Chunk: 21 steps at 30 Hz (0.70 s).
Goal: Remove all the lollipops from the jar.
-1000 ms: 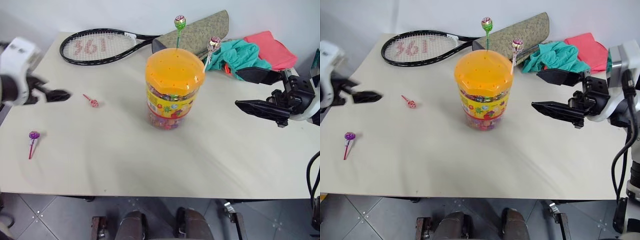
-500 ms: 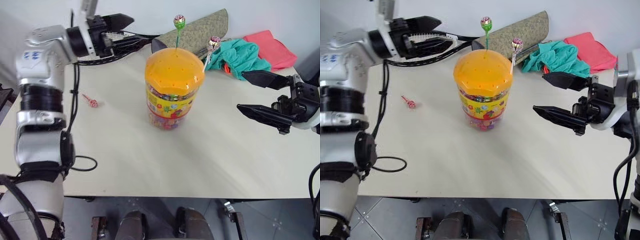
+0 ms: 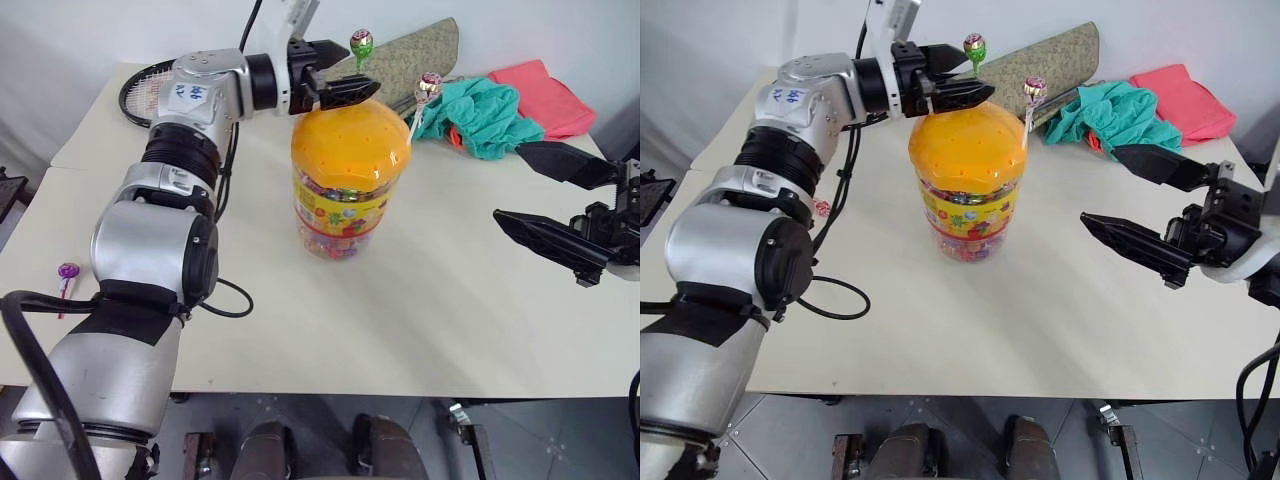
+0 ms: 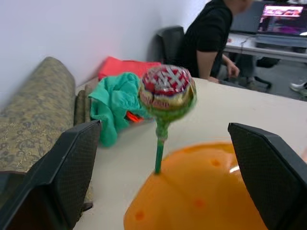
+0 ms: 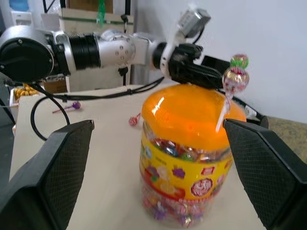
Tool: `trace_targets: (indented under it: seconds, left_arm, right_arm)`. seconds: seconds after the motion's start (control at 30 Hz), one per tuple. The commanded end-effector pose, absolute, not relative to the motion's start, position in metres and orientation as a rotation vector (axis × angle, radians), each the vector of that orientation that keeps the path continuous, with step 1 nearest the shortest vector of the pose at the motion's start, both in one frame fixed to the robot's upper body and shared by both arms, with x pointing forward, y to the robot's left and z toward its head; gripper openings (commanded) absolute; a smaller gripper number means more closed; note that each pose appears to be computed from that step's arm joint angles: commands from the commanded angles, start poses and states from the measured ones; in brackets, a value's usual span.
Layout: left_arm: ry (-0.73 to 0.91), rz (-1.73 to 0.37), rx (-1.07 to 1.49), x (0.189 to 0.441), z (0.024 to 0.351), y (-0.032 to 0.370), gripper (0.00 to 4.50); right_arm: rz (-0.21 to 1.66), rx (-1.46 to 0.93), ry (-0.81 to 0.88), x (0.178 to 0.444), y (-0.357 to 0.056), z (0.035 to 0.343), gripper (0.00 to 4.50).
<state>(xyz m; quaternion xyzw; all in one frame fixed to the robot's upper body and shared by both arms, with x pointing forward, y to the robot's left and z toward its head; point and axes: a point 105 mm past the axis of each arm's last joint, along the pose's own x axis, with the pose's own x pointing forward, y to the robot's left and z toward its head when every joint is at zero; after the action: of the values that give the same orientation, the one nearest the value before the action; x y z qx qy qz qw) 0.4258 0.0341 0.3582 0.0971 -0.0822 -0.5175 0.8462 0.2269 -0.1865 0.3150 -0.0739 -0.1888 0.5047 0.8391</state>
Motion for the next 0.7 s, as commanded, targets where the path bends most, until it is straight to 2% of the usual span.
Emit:
trace_targets:
  seconds: [0.03,0.4,0.7]
  left_arm:
    - [-0.22,-1.116,0.216,0.42,0.372,0.025,3.6]
    - [-0.258,-1.115,0.172,0.416,0.388,0.024,0.1]
    - [-0.358,-1.101,0.144,0.407,0.42,0.024,0.02]
  right_arm:
    - [1.033,-0.17,-0.475,0.215,-0.189,0.332,4.5]
    - [1.01,-0.178,-0.463,0.214,-0.192,0.33,4.5]
    - [1.013,-0.185,-0.465,0.217,-0.193,0.332,4.5]
